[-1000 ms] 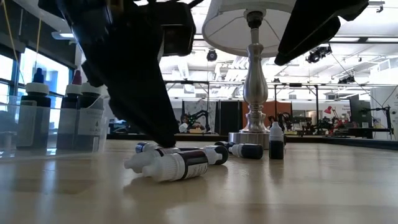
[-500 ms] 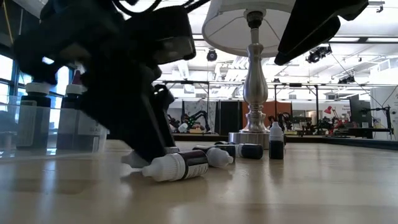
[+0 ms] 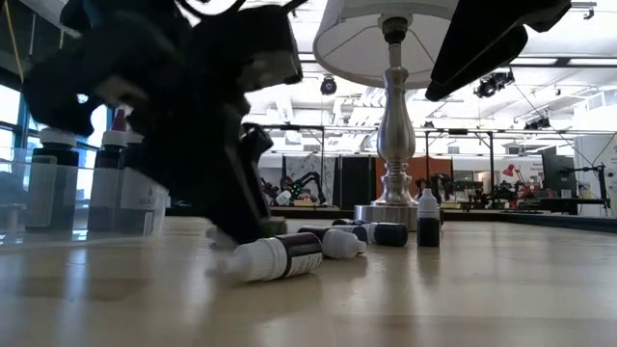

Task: Pick & Place food coloring
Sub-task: Put the green food coloring bottle into the transparent bin

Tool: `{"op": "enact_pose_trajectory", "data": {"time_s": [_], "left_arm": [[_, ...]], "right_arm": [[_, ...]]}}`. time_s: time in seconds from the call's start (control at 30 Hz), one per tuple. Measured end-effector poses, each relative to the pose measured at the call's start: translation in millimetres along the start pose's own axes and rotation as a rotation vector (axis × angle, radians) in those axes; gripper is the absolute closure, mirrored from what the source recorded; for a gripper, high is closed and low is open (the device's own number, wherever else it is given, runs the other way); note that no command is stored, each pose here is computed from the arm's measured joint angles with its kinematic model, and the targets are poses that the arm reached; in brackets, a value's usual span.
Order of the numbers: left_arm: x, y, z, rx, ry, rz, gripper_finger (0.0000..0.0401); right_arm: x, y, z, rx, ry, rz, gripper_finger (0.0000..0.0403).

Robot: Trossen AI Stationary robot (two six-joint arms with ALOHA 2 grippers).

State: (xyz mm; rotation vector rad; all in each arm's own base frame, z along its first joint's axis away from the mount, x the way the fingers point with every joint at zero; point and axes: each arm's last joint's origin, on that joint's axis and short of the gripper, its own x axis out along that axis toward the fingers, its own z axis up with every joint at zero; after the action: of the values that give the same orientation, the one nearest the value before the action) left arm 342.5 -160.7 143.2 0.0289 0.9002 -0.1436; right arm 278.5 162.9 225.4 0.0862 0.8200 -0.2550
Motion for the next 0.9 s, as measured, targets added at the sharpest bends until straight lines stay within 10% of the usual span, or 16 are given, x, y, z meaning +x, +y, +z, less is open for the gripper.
{"op": "enact_pose_trajectory", "data": {"time_s": [0.53,0.9], "left_arm": [[-77.1,-3.7,54.0,0.017,0.448,0.158,0.0322],[-159.1,-63.4,-1.2,0.076,0.486,0.335,0.0321]], "right_arm": [[0.0,0.0,0.1,0.0,0.0,0.0,0.0179],[-0.5,1.4,0.6,0.013,-0.012,0.007,0.0179]]}}
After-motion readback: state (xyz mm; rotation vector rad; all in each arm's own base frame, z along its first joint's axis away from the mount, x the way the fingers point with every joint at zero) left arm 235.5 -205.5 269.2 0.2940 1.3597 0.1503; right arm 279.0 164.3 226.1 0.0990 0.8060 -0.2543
